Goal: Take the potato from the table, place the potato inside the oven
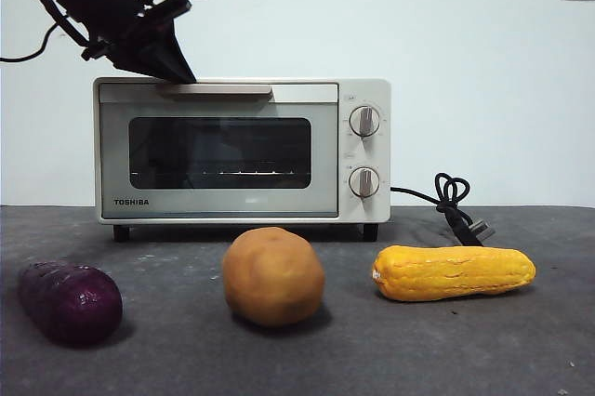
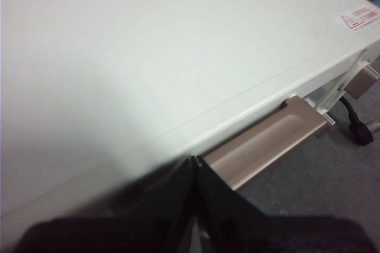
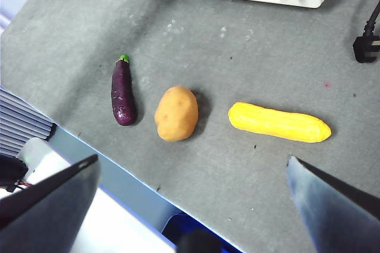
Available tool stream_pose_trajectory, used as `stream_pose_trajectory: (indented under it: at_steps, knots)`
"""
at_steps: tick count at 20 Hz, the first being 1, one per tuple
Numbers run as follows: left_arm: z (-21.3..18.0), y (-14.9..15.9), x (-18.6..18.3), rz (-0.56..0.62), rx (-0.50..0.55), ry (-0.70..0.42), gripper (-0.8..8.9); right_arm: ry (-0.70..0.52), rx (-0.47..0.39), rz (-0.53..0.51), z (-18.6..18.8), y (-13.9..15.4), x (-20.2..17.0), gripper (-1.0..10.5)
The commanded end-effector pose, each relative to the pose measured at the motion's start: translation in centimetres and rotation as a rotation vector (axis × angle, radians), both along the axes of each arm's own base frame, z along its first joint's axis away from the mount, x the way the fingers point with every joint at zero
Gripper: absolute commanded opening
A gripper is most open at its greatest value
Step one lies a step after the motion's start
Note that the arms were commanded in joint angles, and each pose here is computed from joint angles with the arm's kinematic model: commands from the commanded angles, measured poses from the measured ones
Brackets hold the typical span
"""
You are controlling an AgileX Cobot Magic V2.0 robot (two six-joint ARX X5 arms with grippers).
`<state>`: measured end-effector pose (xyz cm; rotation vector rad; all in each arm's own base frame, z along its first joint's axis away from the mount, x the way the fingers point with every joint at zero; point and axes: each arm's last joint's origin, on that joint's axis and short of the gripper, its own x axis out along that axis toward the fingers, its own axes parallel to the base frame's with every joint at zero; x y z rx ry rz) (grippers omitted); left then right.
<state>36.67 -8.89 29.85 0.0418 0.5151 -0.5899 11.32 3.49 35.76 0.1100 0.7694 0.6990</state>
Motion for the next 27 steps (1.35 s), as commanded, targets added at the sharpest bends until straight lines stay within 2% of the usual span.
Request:
stream_pose_trajectory:
  at_steps: [1, 6, 14, 20, 27]
  knots:
    - [-1.2, -0.5, 0.6, -0.010, 0.040, 0.013, -0.08, 0.010, 0.004, -0.003, 0.0, 0.0, 0.0, 7.2]
    - [-2.5, -1.0, 0.3, -0.028, 0.068, 0.107, -0.08, 0.028, 0.001, -0.003, -0.1, 0.0, -0.2, 7.2]
    - [-3.7, -2.4, -2.2, -0.152, 0.071, 0.354, -0.08, 0.020, -0.004, 0.001, -0.2, 0.0, 0.1, 7.2]
    - [-4.5, -2.3, -3.9, -0.185, 0.088, 0.549, -0.08, 0.026, -0.004, 0.001, -0.3, 0.2, 1.0, 7.2]
    - [-5.0, -2.1, -5.1, -0.204, 0.129, 0.668, -0.08, 0.045, -0.007, 0.014, -0.6, 0.6, 2.1, 7.2]
